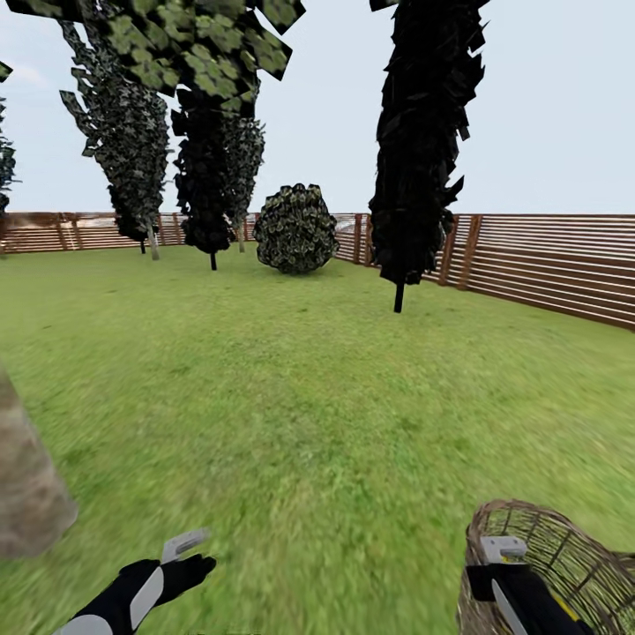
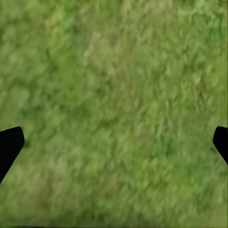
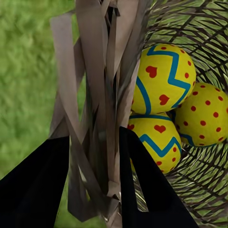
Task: Take the three Easter eggs out of the wicker basket on the lawn in the garden, then place them on the lawn next to a single tree (choose any tree) so that all three eggs are next to the same tree and none are left in the basket.
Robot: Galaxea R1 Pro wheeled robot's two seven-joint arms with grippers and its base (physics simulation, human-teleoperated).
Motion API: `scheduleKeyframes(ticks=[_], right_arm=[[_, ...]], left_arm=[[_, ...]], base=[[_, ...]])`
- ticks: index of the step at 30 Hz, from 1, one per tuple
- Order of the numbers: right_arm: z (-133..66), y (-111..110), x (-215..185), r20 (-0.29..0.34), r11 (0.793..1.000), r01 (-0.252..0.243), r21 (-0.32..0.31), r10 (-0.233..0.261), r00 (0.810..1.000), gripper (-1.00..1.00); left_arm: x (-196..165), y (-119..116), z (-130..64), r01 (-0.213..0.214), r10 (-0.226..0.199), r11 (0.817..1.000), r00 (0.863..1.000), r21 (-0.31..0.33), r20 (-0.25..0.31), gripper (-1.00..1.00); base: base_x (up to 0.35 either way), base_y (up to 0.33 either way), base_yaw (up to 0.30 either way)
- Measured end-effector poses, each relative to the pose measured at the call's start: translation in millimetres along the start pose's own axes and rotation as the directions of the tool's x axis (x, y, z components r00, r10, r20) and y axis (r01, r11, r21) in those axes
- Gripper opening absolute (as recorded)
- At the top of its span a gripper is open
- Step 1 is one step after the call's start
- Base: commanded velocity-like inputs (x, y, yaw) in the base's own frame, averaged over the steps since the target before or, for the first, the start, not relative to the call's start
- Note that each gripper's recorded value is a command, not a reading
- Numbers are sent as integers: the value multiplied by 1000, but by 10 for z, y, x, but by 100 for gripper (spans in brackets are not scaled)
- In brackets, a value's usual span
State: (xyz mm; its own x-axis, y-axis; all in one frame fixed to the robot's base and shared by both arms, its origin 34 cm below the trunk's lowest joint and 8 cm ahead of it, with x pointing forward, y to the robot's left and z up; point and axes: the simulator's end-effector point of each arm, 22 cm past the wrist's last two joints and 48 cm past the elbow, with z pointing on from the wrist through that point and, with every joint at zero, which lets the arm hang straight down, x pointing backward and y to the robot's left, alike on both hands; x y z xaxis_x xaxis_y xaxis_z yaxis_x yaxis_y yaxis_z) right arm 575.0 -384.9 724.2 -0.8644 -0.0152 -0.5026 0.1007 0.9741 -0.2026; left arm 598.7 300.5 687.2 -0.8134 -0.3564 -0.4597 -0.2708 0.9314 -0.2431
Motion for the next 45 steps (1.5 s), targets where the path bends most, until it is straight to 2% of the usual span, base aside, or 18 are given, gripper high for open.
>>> scheduleKeyframes(ticks=[22,34,38,42,45], right_arm=[[-271,-28,-128,7,1000,9,1,-9,1000,-100],[-416,64,-185,12,1000,7,-16,-7,1000,-100],[-470,174,-205,14,999,0,-35,1,1000,-100],[-523,240,-228,20,999,31,-39,-30,999,-100],[-555,243,-238,22,999,37,-40,-36,999,-100]], left_arm=[[-115,-64,-273,-4,4,1000,1000,2,4,100],[-158,-96,-411,-5,5,1000,1000,2,6,100],[-174,-102,-457,-5,5,1000,1000,2,7,100],[-188,-107,-502,-6,6,1000,1000,2,8,100],[-191,-112,-535,-6,6,1000,1000,2,5,100]], base=[[0,0,295],[0,0,295],[0,0,295],[0,0,295],[0,0,295]])
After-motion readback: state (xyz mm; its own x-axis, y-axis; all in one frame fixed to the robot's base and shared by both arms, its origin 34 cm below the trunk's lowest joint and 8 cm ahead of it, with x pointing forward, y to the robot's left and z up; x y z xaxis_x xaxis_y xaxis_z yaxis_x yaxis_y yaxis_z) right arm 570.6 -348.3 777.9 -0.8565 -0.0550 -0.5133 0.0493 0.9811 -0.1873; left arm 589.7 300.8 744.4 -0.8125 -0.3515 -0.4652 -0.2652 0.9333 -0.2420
